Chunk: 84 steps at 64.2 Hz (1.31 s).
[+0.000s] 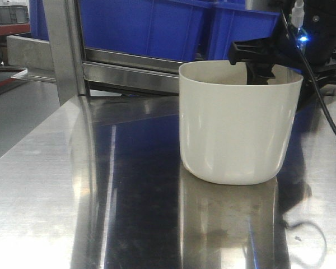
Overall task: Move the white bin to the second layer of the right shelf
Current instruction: 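Move the right gripper to the white bin's rim and grasp it, then lift the white bin off the table with the right gripper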
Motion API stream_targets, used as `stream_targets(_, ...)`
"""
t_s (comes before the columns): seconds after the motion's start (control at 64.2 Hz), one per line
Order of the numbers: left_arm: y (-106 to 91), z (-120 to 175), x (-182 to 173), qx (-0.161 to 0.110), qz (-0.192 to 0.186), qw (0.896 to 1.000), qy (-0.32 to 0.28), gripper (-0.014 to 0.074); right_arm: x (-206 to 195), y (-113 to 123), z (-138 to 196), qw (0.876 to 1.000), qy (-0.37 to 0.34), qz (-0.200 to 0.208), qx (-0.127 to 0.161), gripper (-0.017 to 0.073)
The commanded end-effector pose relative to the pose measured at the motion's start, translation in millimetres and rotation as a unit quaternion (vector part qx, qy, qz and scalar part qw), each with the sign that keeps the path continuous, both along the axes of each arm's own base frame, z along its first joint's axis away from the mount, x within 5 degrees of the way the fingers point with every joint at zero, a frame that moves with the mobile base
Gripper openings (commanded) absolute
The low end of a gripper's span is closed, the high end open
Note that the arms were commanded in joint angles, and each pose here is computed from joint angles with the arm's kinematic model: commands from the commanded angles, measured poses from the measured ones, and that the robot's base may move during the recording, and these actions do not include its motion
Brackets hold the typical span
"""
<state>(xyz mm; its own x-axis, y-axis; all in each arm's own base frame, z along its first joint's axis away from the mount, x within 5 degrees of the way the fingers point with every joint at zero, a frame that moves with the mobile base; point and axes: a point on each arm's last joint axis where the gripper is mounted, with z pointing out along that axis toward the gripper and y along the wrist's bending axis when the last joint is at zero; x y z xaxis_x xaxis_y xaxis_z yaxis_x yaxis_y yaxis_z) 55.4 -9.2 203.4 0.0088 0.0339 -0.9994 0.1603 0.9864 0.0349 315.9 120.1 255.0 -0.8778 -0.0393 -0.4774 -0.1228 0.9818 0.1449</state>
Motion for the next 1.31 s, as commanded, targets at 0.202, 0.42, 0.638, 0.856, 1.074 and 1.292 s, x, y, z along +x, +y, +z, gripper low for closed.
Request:
stream_targets(0.202,0.3,-4.0,0.3,-0.009,0.001,1.0,-0.029,0.0085,3.3,1.0,36.1,0.996,-0.085,-0.002,0.033,0.0062)
stream_targets(0.42,0.3,-4.0,0.3,-0.009,0.001,1.0,-0.029,0.0085,-6.3,-4.2,88.8,0.982,-0.181,0.002,0.054,0.0057)
stream_targets(0.638,0.3,-4.0,0.3,-0.009,0.001,1.0,-0.029,0.0085,-41.7,-20.8,148.2,0.951,-0.302,0.008,0.069,0.0057)
stream_targets(0.856,0.3,-4.0,0.3,-0.009,0.001,1.0,-0.029,0.0085,-86.0,-39.2,179.6,0.925,-0.372,0.01,0.07,0.0057)
stream_targets(1.074,0.3,-4.0,0.3,-0.009,0.001,1.0,-0.029,0.0085,-137.3,-60.6,173.1,0.906,-0.419,0.015,0.058,0.0057)
stream_targets(1.292,0.3,-4.0,0.3,-0.009,0.001,1.0,-0.029,0.0085,-178.9,-82.8,136.4,0.897,-0.44,-0.004,0.053,0.0057)
